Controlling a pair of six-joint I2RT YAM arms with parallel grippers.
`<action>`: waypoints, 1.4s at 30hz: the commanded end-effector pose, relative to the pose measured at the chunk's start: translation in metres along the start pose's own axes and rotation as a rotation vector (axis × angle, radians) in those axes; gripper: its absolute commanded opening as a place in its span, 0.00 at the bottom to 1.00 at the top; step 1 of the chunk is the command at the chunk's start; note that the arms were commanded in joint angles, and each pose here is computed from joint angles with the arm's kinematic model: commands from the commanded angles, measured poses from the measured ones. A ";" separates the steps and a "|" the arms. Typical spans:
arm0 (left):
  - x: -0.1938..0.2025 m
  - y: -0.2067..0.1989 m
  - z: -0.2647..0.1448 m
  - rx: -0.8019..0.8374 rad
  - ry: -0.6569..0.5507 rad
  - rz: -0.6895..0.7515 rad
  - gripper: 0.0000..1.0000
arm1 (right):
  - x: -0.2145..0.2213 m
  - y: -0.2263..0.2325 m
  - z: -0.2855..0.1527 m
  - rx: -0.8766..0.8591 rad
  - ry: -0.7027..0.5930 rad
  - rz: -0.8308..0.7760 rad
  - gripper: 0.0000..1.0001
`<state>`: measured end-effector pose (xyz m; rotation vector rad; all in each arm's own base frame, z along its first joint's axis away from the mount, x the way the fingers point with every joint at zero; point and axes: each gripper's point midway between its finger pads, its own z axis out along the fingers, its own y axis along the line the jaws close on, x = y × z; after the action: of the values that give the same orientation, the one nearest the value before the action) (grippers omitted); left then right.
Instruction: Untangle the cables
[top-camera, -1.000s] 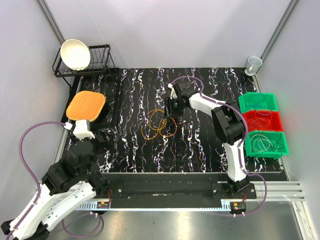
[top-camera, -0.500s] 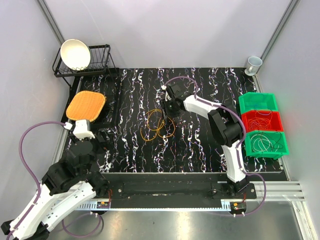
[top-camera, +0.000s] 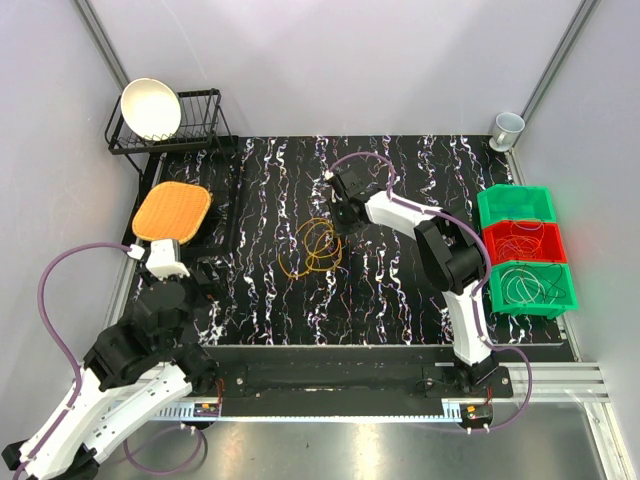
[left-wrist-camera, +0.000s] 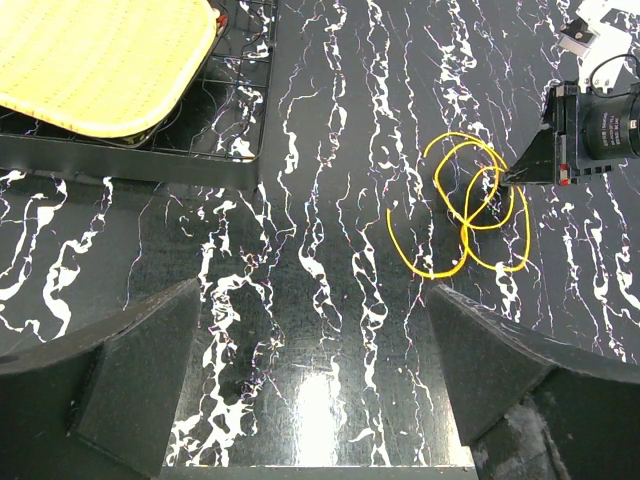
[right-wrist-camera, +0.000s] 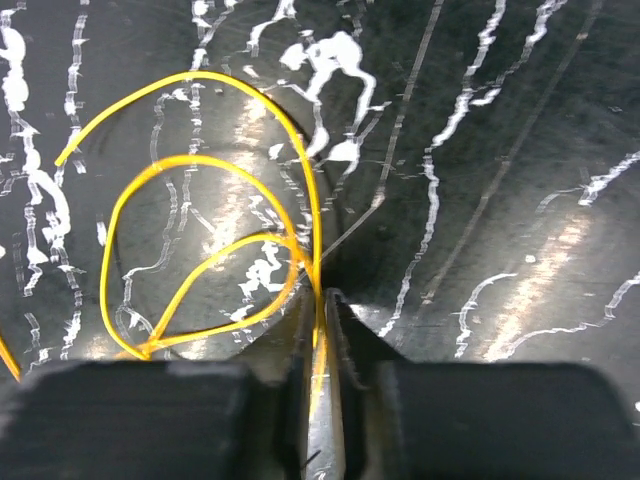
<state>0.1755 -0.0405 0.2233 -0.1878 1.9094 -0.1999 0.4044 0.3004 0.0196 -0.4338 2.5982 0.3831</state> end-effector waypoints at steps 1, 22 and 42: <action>-0.007 -0.007 0.002 0.023 -0.020 -0.009 0.99 | -0.020 -0.003 -0.012 0.059 -0.065 -0.011 0.07; -0.007 -0.007 0.002 0.025 -0.023 -0.011 0.99 | -0.043 0.012 -0.064 -0.023 -0.257 -0.013 0.00; -0.007 -0.008 0.001 0.036 -0.021 -0.011 0.99 | -0.070 0.047 -0.175 -0.265 -0.673 -0.072 0.00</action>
<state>0.1751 -0.0419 0.2228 -0.1850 1.9144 -0.2102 0.3791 0.2939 0.1717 -0.3863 2.0291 0.6491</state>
